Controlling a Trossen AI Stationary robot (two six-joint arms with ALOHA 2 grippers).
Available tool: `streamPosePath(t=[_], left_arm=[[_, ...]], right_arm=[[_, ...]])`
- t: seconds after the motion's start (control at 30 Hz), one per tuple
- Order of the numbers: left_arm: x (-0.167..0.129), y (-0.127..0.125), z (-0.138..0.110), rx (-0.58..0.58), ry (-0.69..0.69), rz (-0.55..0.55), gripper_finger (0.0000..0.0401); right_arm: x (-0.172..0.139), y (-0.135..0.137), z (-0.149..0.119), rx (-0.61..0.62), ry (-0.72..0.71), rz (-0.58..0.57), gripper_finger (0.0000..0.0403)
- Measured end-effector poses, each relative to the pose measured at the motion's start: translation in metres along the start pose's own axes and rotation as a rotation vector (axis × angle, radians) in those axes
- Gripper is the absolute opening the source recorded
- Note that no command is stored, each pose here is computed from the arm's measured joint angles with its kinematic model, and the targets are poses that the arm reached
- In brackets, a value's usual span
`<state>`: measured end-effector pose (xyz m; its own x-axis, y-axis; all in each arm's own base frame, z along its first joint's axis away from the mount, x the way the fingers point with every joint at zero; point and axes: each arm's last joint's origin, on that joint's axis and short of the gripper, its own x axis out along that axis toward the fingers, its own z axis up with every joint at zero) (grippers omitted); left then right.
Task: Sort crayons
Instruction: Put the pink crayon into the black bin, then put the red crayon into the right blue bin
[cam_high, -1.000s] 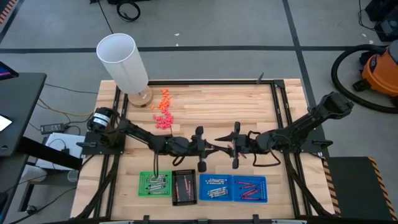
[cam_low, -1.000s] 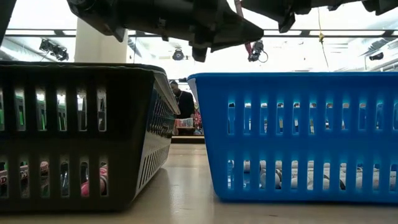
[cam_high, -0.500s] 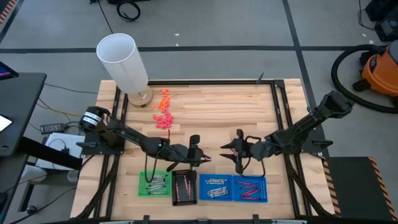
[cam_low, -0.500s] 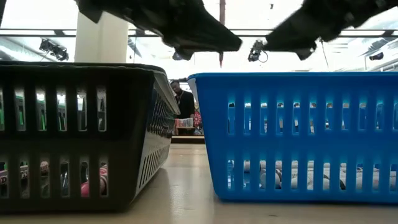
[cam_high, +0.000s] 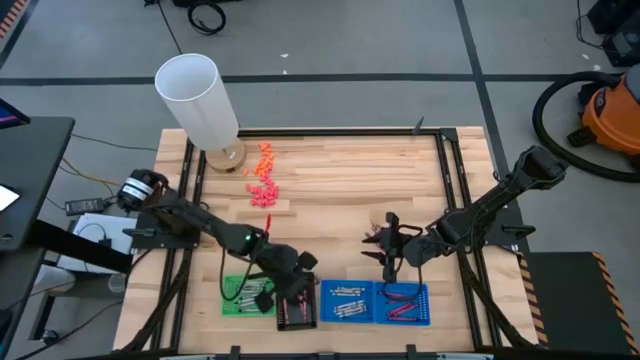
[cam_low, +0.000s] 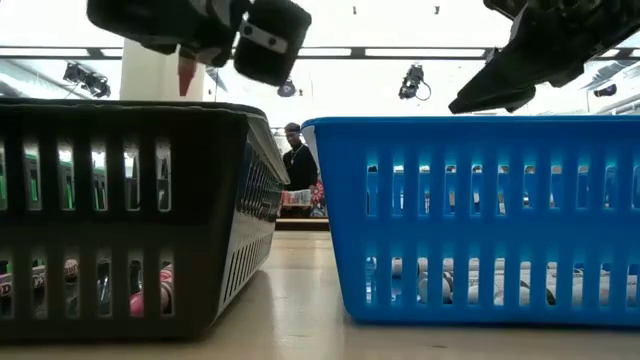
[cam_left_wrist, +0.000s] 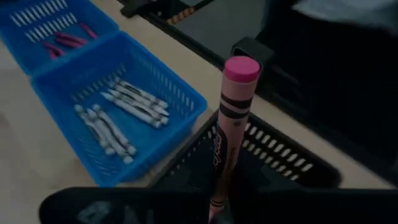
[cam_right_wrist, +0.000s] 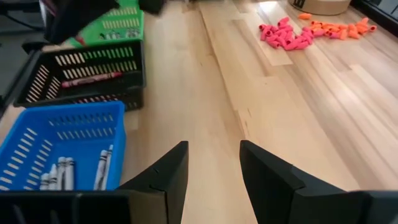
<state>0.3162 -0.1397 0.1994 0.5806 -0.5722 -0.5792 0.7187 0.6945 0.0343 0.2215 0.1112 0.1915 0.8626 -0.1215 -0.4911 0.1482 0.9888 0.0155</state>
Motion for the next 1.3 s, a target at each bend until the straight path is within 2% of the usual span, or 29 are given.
streamPosePath(t=[0.23, 0.43, 0.67, 0.83, 1.03, 1.17, 1.3], left_arm=[[0.009, -0.022, 0.003, 0.191, 0.074, 0.132, 0.0034], [0.017, -0.034, -0.003, 0.309, 0.165, 0.152, 0.0034], [0.03, -0.043, -0.016, 0.502, 0.302, 0.183, 0.0039], [0.033, -0.047, -0.025, 0.52, 0.384, 0.179, 0.008], [0.034, -0.053, -0.023, 0.535, 0.379, 0.201, 0.0152], [0.035, -0.059, -0.02, 0.554, 0.393, 0.287, 0.018], [0.031, -0.066, -0.009, 0.579, 0.374, 0.416, 0.0181]], right_arm=[[0.0, -0.001, -0.002, -0.013, 0.017, -0.021, 0.0154], [0.0, -0.001, -0.002, -0.013, 0.016, -0.021, 0.0153], [0.0, -0.001, -0.002, -0.008, 0.015, -0.02, 0.0153], [-0.001, 0.0, -0.003, -0.009, 0.02, -0.016, 0.0153], [-0.001, 0.0, -0.003, -0.01, 0.021, -0.017, 0.0153], [-0.001, 0.0, -0.003, -0.01, 0.023, -0.016, 0.0153], [-0.001, -0.001, -0.004, 0.018, 0.032, -0.019, 0.0153]])
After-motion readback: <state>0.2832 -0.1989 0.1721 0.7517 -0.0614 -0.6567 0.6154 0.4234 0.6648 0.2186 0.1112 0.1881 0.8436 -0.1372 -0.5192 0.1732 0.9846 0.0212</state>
